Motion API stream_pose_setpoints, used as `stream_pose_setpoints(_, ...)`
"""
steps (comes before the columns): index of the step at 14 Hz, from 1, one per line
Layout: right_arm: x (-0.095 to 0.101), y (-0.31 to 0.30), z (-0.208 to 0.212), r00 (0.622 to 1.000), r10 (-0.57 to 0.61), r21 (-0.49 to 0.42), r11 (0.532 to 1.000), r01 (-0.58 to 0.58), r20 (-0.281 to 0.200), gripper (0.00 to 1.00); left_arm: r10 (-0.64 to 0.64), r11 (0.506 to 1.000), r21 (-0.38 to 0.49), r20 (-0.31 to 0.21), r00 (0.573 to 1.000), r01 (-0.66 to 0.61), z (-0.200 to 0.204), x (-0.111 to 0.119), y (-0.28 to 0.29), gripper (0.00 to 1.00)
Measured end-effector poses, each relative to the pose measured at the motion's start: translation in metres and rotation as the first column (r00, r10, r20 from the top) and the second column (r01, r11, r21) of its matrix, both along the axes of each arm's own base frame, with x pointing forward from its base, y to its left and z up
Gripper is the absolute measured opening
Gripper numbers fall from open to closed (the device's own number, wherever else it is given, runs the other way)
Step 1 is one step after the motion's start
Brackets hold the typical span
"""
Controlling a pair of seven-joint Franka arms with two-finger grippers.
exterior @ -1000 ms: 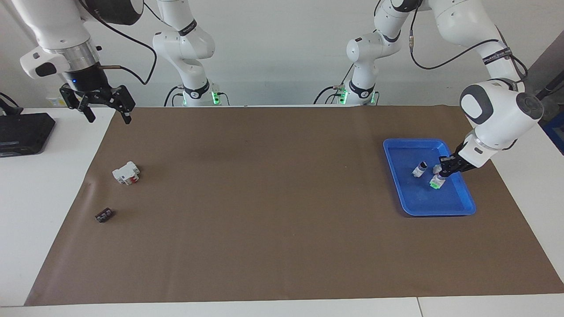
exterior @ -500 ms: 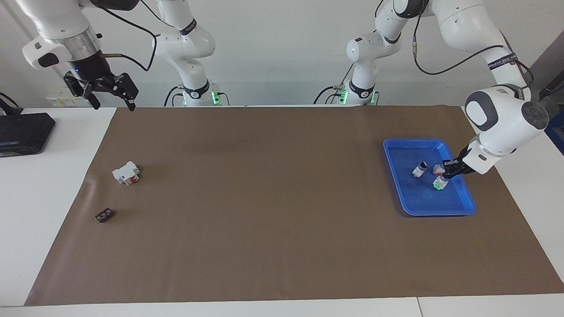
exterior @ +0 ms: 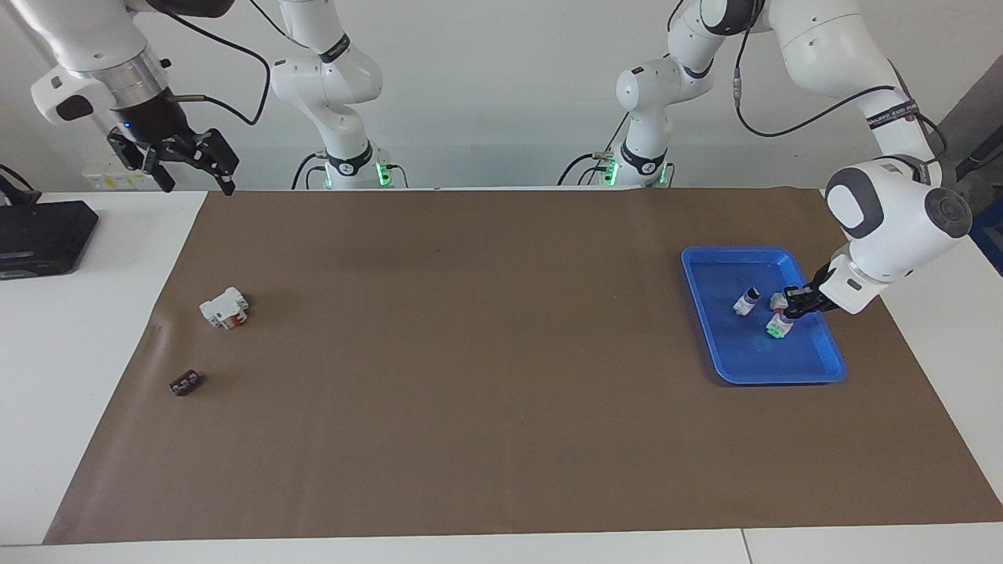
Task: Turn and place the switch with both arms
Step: 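Lower the switch into the blue tray with the left gripper, then open the left gripper and lift it off the switch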
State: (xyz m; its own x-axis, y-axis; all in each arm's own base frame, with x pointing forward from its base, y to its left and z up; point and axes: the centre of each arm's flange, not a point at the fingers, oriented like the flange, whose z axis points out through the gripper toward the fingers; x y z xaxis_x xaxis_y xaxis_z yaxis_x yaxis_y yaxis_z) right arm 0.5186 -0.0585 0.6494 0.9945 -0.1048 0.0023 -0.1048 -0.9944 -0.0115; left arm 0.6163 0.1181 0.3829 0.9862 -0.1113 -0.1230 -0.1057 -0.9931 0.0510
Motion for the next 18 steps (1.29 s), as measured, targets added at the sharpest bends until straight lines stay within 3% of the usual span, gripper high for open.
stream_pose_setpoints(2,0.000,0.001,0.000,1.000,0.002,-0.002,1.000,-0.002,-0.001,1.00,-0.002,1.000,-0.001,-0.002,1.000,0.002,0.010,0.004,0.000,0.10)
stream_pose_setpoints(5,0.000,0.000,0.000,1.000,0.000,-0.003,1.000,0.000,-0.001,1.00,-0.002,1.000,-0.002,-0.002,1.000,0.002,0.017,0.009,0.001,0.33)
stream_pose_setpoints(11,-0.001,-0.002,-0.001,1.000,-0.003,-0.003,1.000,0.003,-0.008,1.00,-0.009,1.000,-0.006,-0.020,1.000,0.009,0.019,0.013,-0.003,0.36)
stream_pose_setpoints(15,-0.001,-0.002,-0.001,1.000,-0.003,-0.002,1.000,0.003,-0.012,1.00,-0.060,0.998,-0.004,-0.005,0.998,0.060,0.056,0.028,-0.036,0.37)
stream_pose_setpoints(18,-0.001,-0.001,-0.001,1.000,-0.002,-0.002,1.000,0.002,-0.012,1.00,-0.078,0.997,-0.004,-0.029,0.997,0.078,0.088,0.030,-0.065,0.38)
